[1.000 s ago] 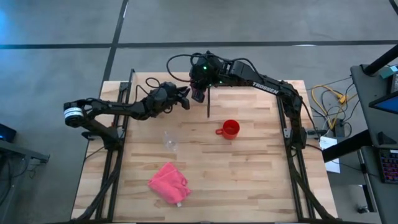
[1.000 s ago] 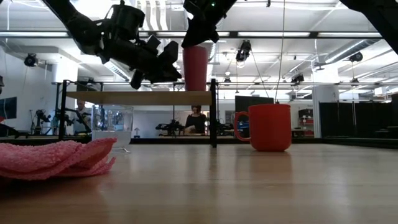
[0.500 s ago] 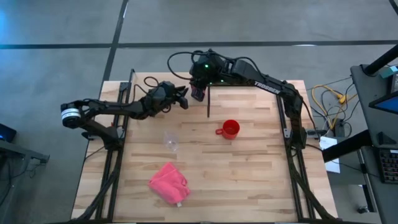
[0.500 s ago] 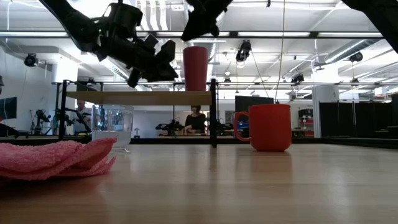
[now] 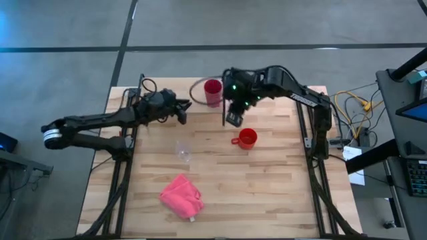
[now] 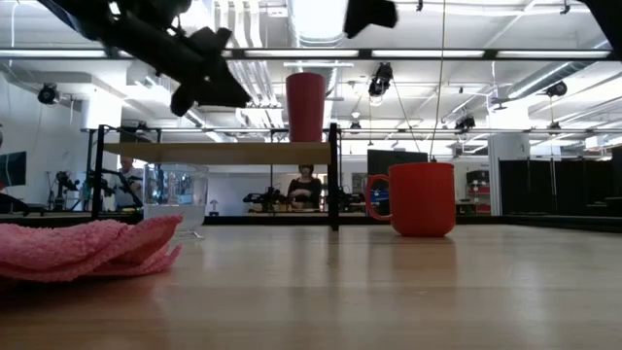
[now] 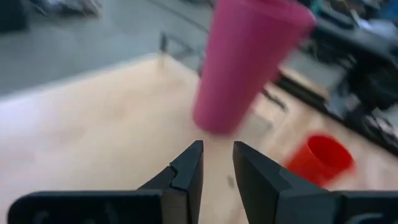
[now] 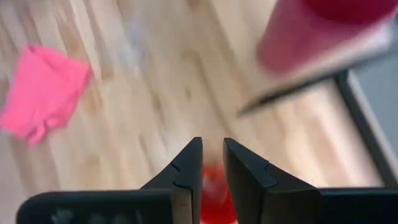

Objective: Stack small to large cups/mugs on shelf
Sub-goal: Put the orange mug on the shelf

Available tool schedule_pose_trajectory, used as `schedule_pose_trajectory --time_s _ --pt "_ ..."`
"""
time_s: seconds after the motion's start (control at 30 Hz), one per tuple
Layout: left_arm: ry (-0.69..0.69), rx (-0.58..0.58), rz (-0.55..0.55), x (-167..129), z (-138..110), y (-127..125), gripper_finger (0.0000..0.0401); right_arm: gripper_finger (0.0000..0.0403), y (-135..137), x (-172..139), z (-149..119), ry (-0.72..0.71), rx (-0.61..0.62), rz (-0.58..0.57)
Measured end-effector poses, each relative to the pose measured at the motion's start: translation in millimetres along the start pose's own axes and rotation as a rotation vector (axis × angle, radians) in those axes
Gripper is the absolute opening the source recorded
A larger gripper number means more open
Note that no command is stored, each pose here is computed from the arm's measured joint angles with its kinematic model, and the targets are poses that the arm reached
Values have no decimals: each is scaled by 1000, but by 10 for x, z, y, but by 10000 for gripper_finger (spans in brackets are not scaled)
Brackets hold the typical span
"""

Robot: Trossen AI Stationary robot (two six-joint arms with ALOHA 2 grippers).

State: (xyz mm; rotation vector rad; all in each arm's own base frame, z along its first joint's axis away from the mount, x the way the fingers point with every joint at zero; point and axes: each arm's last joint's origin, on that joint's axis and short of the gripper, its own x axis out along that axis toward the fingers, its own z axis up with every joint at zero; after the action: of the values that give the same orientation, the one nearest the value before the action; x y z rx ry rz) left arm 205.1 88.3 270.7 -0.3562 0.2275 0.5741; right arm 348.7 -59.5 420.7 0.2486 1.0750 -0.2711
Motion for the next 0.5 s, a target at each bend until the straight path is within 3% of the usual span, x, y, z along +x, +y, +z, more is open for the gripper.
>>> schedule_pose_trajectory --time_s 0.2,0.5 --pt "130 20 -187 -276 -55 -106 75 59 282 157 -121 106 34 3" --pt "94 38 -280 -444 -11 -236 75 59 364 788 -402 355 185 -113"
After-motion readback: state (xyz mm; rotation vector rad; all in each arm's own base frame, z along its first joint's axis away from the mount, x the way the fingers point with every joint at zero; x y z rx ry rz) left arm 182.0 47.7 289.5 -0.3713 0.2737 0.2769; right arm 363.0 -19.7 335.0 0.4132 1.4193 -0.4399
